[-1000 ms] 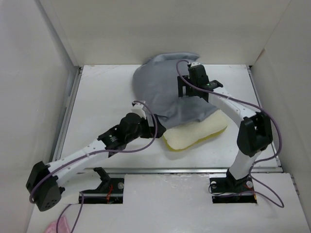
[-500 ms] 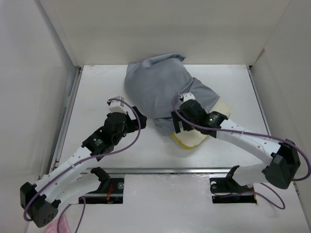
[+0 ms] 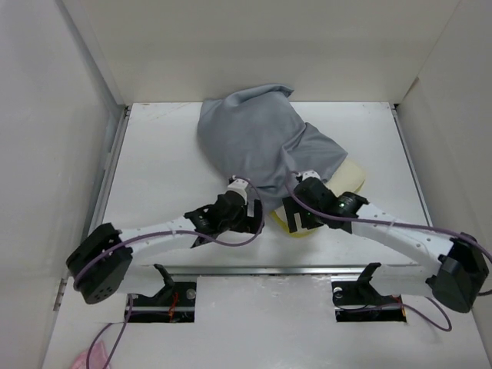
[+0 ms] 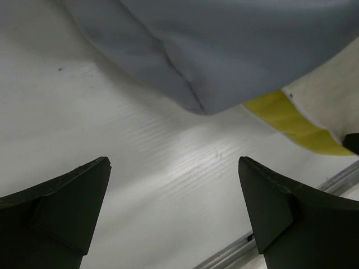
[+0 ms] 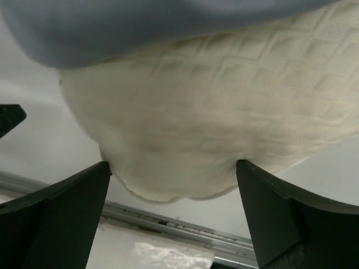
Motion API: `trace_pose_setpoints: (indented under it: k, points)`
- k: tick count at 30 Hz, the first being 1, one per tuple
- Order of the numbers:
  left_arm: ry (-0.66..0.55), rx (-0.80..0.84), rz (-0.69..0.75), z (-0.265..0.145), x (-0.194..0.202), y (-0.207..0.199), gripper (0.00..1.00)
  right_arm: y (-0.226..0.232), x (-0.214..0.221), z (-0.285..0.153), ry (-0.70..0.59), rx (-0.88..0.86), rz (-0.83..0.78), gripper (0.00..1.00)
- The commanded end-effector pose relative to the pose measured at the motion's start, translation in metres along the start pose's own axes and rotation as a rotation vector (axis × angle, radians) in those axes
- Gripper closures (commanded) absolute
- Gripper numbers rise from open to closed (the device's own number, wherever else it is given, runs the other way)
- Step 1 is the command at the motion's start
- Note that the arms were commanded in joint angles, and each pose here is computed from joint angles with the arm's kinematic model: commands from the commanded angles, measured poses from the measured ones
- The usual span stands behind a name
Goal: Put the pillow into the pillowcase
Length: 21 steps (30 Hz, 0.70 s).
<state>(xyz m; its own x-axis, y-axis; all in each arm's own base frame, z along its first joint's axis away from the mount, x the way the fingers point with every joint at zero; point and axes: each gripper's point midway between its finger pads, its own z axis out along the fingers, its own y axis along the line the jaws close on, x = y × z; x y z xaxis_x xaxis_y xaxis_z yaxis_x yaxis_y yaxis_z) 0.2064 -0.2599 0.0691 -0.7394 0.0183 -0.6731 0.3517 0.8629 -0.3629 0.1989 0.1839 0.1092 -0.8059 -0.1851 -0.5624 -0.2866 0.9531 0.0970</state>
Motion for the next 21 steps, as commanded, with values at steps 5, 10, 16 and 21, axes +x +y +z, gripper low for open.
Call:
trace_pose_setpoints:
  k: [5, 10, 16, 21]
  points:
    - [-0.079, -0.017, 0.056, 0.031, -0.033, -0.022, 0.05, -0.003, -0.019, 0.035, -0.046, 0.127, 0.071, 0.14]
    - [-0.095, -0.134, 0.075, 0.052, -0.043, -0.010, 0.22, -0.003, -0.028, 0.036, -0.094, 0.126, 0.092, 0.96]
    - [-0.166, -0.274, 0.068, 0.062, -0.068, 0.006, 0.63, 0.012, -0.060, 0.004, -0.228, 0.003, 0.077, 1.00]
    - [-0.213, -0.213, 0.094, 0.057, -0.096, -0.025, 1.00, 0.031, -0.096, -0.023, -0.389, -0.116, 0.068, 1.00]
